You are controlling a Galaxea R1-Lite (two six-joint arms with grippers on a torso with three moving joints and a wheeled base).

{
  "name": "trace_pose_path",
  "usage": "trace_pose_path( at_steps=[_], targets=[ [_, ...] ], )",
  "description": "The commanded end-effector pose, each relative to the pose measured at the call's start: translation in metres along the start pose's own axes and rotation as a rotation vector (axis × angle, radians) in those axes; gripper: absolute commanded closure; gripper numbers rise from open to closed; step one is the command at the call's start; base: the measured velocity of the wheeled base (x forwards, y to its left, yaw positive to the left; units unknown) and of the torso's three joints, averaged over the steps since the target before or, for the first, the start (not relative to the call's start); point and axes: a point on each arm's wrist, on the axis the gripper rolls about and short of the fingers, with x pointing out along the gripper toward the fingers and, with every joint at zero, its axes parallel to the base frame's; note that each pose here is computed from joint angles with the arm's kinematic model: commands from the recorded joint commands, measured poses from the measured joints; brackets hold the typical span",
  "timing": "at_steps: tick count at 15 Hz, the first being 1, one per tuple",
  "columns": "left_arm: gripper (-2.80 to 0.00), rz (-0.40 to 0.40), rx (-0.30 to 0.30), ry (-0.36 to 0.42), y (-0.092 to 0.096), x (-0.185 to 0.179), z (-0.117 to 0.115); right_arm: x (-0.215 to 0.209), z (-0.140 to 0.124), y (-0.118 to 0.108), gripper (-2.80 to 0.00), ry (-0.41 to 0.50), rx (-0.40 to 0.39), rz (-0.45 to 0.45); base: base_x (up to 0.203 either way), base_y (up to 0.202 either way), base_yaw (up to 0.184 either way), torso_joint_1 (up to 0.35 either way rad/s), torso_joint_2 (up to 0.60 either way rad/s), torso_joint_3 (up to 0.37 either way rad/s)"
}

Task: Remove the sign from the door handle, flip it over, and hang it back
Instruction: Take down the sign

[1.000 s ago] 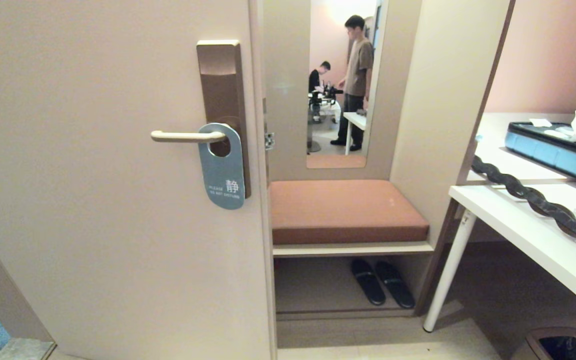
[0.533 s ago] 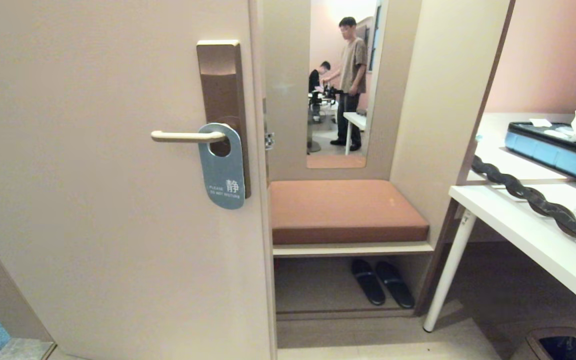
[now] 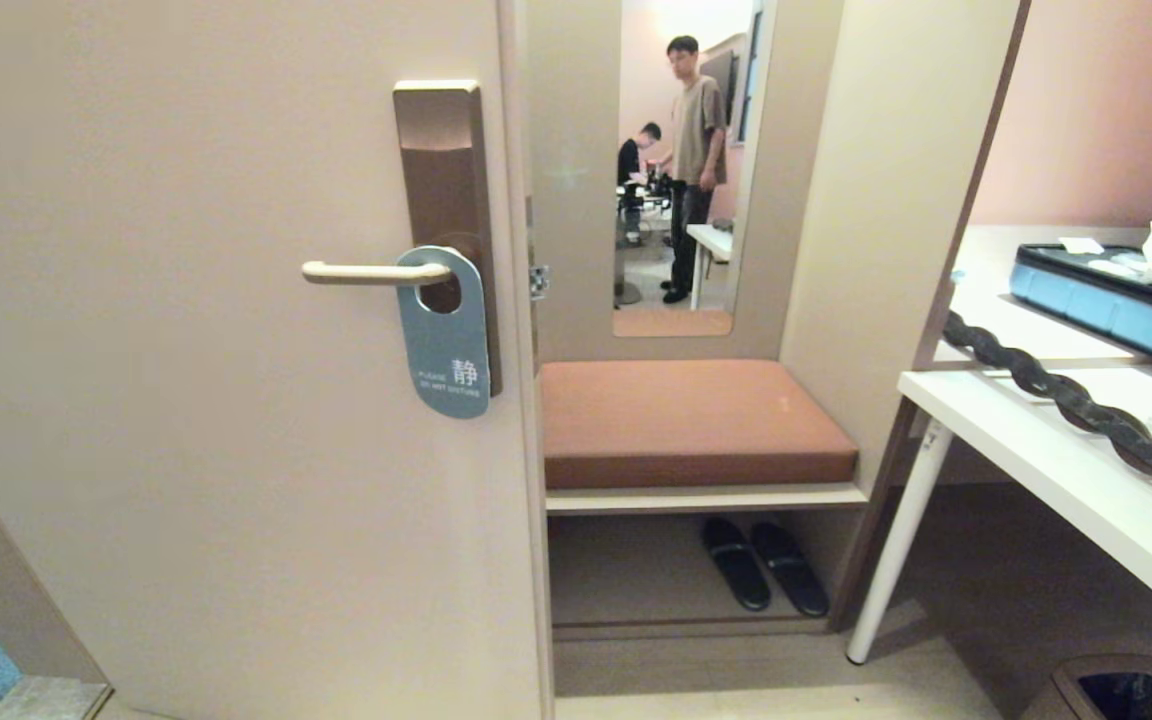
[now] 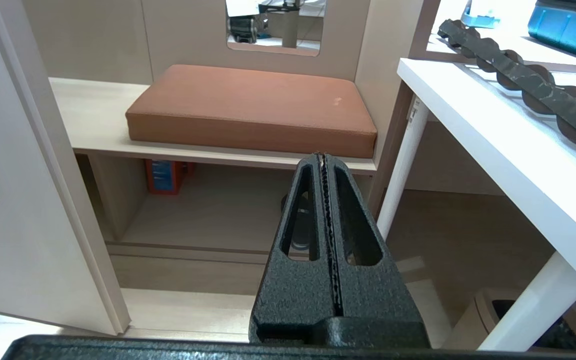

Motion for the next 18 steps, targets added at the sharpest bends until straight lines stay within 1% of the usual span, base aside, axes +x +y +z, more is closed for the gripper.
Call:
trace_pose_path(
  at_steps=[1,5,18],
  targets=[
    [0.00,0.001,-0.001,0.001,0.0000,0.0001,0.0001,0.0000,0.0000,0.0000,0.00,0.000,0.000,0.000,0.000,0.000,0.000,0.000,0.00,0.000],
    [0.00,-0.002,0.011,0.001,-0.0001,0.0001,0.0001,0.0000,0.0000,0.0000,0.00,0.000,0.000,0.000,0.000,0.000,0.000,0.000,0.00,0.000],
    [0.00,0.001,0.002,0.001,0.0000,0.0001,0.0001,0.0000,0.0000,0.0000,0.00,0.000,0.000,0.000,0.000,0.000,0.000,0.000,0.00,0.000]
  ],
)
